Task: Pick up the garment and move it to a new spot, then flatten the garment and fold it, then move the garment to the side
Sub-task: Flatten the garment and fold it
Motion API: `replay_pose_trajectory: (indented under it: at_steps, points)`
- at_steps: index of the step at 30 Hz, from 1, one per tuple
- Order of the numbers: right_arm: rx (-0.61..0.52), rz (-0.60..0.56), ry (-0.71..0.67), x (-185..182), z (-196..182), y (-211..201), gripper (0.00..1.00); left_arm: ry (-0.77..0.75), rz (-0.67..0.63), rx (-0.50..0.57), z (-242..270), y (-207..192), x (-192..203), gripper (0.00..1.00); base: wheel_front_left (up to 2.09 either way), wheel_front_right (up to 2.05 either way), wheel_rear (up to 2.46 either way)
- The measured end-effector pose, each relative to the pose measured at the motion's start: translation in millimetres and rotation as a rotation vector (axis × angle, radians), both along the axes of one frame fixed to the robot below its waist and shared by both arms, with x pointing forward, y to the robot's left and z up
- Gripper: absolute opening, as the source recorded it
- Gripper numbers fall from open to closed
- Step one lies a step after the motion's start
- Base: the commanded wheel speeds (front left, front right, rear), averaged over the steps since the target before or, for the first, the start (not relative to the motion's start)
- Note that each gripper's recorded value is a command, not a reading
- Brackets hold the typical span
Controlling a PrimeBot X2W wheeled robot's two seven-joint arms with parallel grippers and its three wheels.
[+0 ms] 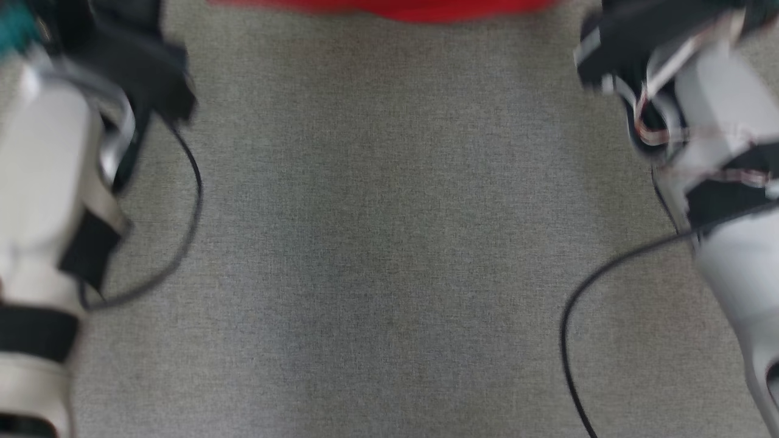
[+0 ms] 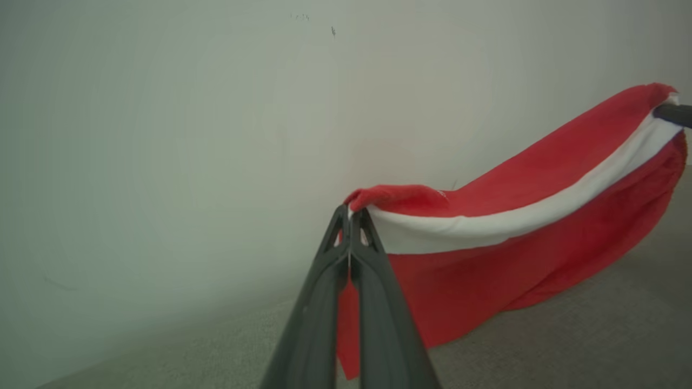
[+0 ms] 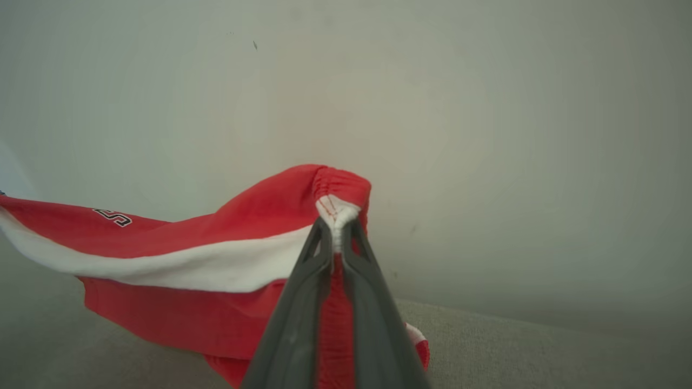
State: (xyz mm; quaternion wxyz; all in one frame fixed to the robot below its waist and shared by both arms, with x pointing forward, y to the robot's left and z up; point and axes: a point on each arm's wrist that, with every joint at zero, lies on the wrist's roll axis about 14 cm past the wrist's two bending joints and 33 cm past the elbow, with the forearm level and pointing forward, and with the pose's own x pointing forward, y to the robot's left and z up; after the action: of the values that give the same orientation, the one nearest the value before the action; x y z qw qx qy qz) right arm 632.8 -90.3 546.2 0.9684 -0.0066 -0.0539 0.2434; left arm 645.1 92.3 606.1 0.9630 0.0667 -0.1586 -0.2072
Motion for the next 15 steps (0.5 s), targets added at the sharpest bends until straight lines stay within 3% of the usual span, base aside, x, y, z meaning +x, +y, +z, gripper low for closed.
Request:
replay_pose_trajectory:
  at_steps: [4, 8, 15]
  points:
    - [0.034, -0.003, 0.176, -36.6, -61.9, -15.8, 0.00, 0.166, -0.006, -0.073, -65.9, 0.1, -26.9, 0.00, 0.00, 0.00, 0.00]
    - [0.040, 0.063, 0.349, -93.1, -112.2, -8.5, 0.00, 0.285, 0.026, -0.181, -100.6, 9.1, -55.4, 0.00, 0.00, 0.00, 0.00]
    - [0.099, 0.070, 0.455, -150.0, -123.0, -16.4, 0.00, 0.404, 0.095, -0.273, -133.2, 26.0, -107.4, 0.00, 0.00, 0.00, 0.00]
